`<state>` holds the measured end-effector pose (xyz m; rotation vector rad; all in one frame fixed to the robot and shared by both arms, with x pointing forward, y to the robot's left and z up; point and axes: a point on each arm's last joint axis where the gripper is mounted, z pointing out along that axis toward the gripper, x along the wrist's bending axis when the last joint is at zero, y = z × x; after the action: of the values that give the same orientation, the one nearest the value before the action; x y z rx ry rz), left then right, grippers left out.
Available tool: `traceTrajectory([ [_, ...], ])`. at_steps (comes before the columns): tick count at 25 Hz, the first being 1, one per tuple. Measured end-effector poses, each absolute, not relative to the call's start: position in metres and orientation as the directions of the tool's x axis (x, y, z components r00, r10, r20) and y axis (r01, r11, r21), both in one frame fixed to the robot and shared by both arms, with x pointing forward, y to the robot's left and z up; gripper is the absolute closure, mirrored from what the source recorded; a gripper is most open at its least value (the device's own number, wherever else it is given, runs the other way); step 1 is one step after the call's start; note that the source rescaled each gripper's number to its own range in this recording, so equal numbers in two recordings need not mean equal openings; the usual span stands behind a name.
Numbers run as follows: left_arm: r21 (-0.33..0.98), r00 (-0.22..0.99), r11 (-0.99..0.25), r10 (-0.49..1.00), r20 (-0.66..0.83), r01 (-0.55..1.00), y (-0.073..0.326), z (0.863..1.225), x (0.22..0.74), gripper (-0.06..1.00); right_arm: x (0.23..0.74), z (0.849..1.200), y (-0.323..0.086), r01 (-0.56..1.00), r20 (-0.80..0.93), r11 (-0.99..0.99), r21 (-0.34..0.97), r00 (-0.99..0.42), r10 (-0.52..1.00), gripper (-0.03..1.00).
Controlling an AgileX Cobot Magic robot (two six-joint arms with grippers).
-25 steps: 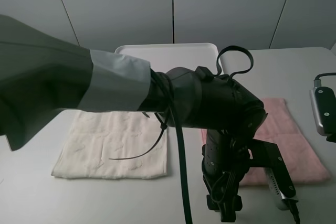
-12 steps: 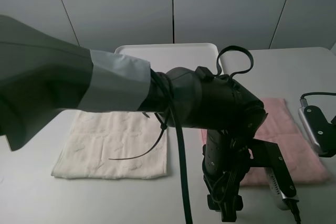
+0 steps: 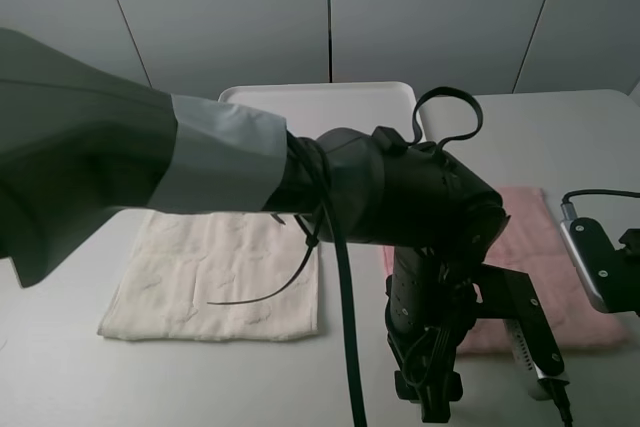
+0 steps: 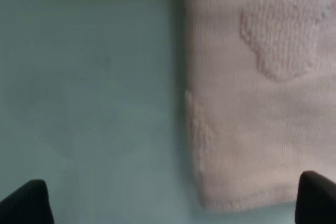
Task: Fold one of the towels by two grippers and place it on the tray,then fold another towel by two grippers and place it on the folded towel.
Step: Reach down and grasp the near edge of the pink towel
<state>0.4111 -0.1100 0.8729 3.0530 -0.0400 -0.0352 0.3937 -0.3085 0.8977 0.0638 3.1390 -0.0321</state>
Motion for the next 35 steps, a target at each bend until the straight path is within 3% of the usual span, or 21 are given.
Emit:
traceTrajectory([
  [4,0.088,0.999,-0.996,-0.028,-0.020,-0.026,-0.110,0.873,0.411,-0.01,0.395,0.889,-0.299,-0.027,0.044,0.999,-0.023,-0.999,-0.026,-0.03],
  [26,0.076,0.999,-0.997,-0.030,-0.025,-0.028,-0.109,0.873,0.411,-0.01,0.405,0.866,-0.300,-0.012,0.002,0.999,-0.050,-1.000,-0.012,-0.01],
  [28,0.073,0.999,-0.997,-0.028,-0.025,-0.027,-0.109,0.873,0.411,-0.01,0.406,0.866,-0.300,-0.020,-0.002,0.998,-0.052,-1.000,-0.020,0.11],
  [30,0.072,0.999,-0.997,-0.031,-0.021,-0.029,-0.108,0.873,0.411,-0.01,0.406,0.866,-0.300,-0.027,-0.006,0.998,-0.054,-1.000,-0.027,0.30],
  [33,0.069,0.999,-0.997,-0.031,-0.021,-0.030,-0.108,0.873,0.411,-0.01,0.408,0.866,-0.300,-0.029,-0.026,0.998,-0.053,-0.999,-0.030,0.71],
  [35,0.069,0.999,-0.997,-0.032,-0.019,-0.031,-0.108,0.873,0.411,-0.01,0.410,0.866,-0.300,-0.029,-0.047,0.998,-0.050,-0.998,-0.032,0.92],
])
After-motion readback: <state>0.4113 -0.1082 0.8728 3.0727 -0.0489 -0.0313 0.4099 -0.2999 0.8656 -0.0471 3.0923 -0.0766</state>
